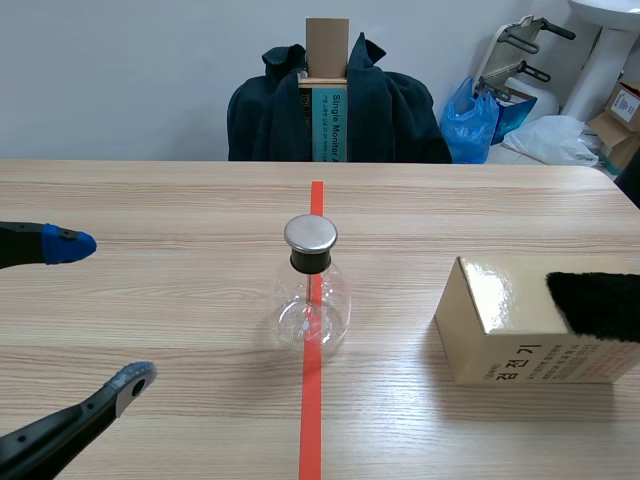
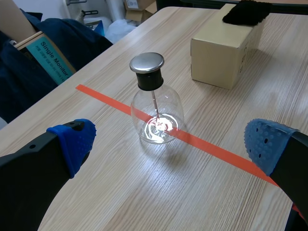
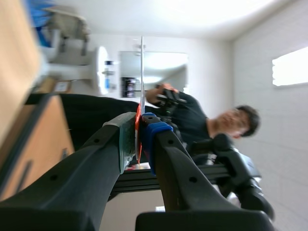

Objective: Do the electroscope experiment.
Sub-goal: 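Rub the plate on the fur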

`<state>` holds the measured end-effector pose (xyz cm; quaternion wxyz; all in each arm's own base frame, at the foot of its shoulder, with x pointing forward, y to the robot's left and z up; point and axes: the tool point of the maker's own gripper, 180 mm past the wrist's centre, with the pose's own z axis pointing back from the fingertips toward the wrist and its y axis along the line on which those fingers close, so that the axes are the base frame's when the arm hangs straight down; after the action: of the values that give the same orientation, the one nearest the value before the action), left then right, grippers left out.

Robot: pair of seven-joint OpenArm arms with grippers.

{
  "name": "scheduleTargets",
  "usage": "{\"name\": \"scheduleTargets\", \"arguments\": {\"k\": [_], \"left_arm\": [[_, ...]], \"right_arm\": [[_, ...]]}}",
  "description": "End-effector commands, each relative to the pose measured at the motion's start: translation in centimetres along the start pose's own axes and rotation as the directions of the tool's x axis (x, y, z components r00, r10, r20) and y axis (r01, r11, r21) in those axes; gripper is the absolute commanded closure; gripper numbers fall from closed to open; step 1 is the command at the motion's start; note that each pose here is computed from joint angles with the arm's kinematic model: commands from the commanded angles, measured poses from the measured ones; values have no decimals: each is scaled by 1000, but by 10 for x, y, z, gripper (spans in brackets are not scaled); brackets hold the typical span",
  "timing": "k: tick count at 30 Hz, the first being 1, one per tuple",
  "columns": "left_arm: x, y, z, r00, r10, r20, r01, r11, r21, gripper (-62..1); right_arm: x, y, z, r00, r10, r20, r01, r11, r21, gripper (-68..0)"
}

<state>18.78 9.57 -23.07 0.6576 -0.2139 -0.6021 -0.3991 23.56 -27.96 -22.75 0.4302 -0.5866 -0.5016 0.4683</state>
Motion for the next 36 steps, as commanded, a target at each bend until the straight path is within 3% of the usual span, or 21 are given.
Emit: {"name": "scheduleTargets", "arguments": {"k": [1,5,11,20,28,31,36], "left_arm": [[6,4,-1,1000,-4,26,4,1000,14,-623],[6,4,-1,1000,-4,26,4,1000,14,-623],[6,4,-1,1000,-1,28,1,1000,18,-623],[5,4,-1,1000,-1,24,0,1000,19,-623],[4,4,-1,1000,-1,21,0,1000,19,-623],[4,4,-1,1000,-1,17,0,1000,19,-623],[2,5,0,1000,1,13,-1,1000,20,-623]], "right_arm": [[-5,-32,-9,1000,23,3,-23,993,-117,-6],[-8,-72,-24,1000,-6,2,7,971,-239,-6],[-13,-132,-42,999,-43,15,46,908,-417,-6],[-14,-209,-57,992,-102,74,126,766,-630,-6],[-18,-249,-60,985,-134,112,172,650,-740,-6],[-20,-256,-64,980,-153,127,196,635,-747,-6],[-20,-264,-71,974,-170,151,225,628,-745,-6]]}}
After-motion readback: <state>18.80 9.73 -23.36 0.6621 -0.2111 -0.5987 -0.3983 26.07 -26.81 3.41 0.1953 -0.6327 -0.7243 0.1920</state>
